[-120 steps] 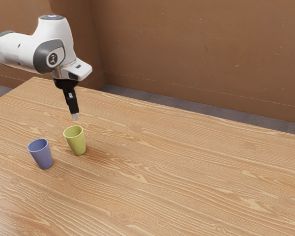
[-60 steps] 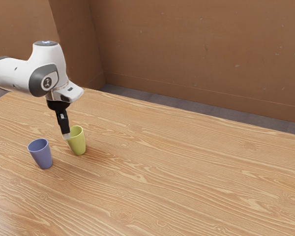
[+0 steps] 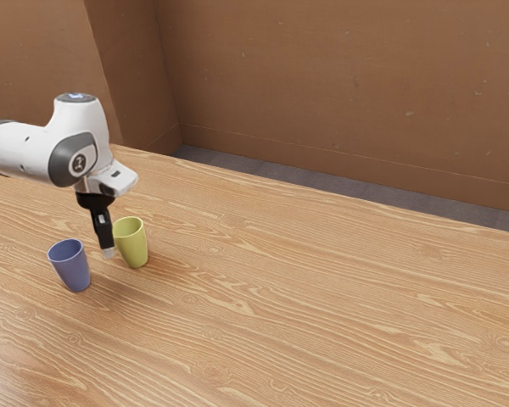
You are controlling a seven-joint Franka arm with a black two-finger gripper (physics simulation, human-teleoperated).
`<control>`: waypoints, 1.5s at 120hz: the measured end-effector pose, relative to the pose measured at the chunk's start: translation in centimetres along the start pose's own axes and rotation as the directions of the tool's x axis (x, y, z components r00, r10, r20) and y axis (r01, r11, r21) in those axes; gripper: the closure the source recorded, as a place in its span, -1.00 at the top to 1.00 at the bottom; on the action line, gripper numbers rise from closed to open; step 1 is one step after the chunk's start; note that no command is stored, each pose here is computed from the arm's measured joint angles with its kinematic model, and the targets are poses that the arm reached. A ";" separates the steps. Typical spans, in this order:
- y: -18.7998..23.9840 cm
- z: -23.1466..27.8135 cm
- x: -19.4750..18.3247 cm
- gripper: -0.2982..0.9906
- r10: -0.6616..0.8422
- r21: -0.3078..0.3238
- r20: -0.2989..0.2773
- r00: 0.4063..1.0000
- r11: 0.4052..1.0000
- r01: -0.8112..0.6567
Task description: Place the left cup onto the right cup
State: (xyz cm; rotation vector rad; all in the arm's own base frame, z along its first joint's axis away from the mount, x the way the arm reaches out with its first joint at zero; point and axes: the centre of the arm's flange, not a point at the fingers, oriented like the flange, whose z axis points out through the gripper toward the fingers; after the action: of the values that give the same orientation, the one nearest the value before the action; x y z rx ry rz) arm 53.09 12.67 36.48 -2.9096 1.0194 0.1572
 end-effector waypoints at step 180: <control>-4.6 5.4 -6.4 0.54 -0.053 -0.016 0.016 0.998 0.998 0.054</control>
State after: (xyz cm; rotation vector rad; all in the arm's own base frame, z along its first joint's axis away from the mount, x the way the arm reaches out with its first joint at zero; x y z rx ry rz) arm 50.60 20.69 31.88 -2.9422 0.9416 0.1864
